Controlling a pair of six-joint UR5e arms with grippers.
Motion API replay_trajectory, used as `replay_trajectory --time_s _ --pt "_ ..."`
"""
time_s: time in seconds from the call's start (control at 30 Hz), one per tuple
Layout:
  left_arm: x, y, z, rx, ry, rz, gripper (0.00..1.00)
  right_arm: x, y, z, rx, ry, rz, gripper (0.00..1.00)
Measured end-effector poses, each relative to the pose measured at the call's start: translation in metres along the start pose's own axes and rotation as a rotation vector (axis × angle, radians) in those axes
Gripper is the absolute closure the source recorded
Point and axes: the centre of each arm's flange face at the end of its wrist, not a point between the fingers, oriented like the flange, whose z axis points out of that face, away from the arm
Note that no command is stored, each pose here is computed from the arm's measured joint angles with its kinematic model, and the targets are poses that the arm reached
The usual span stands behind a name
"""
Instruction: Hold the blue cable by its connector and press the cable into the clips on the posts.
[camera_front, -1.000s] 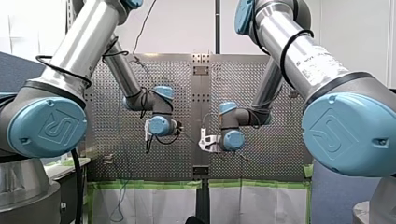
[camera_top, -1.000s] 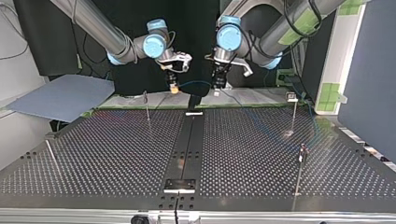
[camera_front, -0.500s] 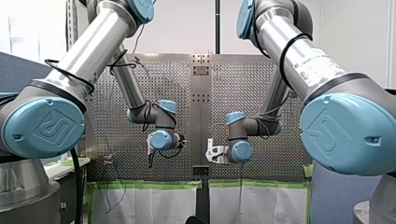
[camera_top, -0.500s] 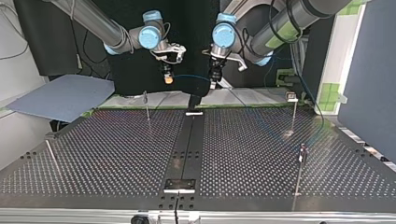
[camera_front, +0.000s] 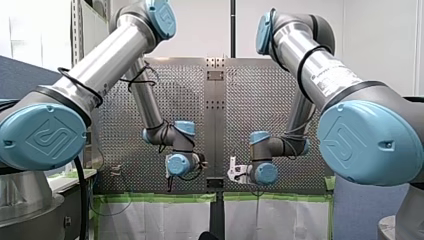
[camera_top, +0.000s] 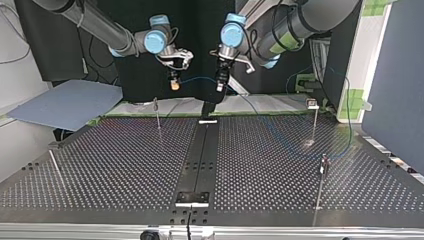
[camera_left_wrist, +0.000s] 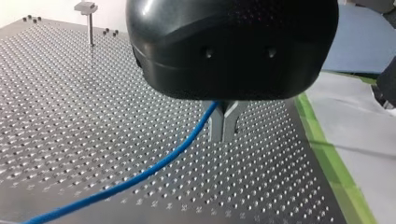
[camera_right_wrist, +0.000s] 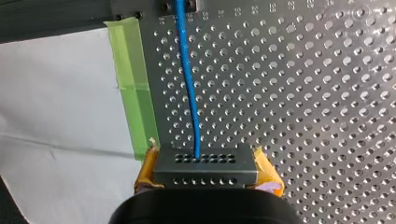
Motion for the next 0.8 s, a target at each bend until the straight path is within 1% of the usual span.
replay_trajectory --time_s 0.17,0.33,0.53,0.63,0.7,0.8 --pt "0.008 -0.013 0.002 0.018 -0.005 -0.015 1.0 -0.012 0.013 0.005 -0.001 -0.005 0.009 1.0" --pt "0.021 -0.03 0.004 0.034 0.001 -0.015 1.0 -0.027 0.03 0.009 -0.012 -0.014 0.016 1.0" --pt "0.041 -0.055 0.004 0.037 0.018 -0.03 1.0 -0.028 0.055 0.014 -0.022 -0.026 0.011 1.0" --pt "0.05 -0.067 0.003 0.037 0.017 -0.046 1.0 -0.026 0.068 0.015 -0.023 -0.032 0.006 1.0" --pt "0.056 -0.075 0.003 0.038 0.013 -0.061 1.0 -0.025 0.078 0.017 -0.029 -0.029 0.005 1.0" --pt "0.064 -0.087 0.002 0.047 0.011 -0.072 1.0 -0.022 0.086 0.019 -0.035 -0.016 0.004 1.0"
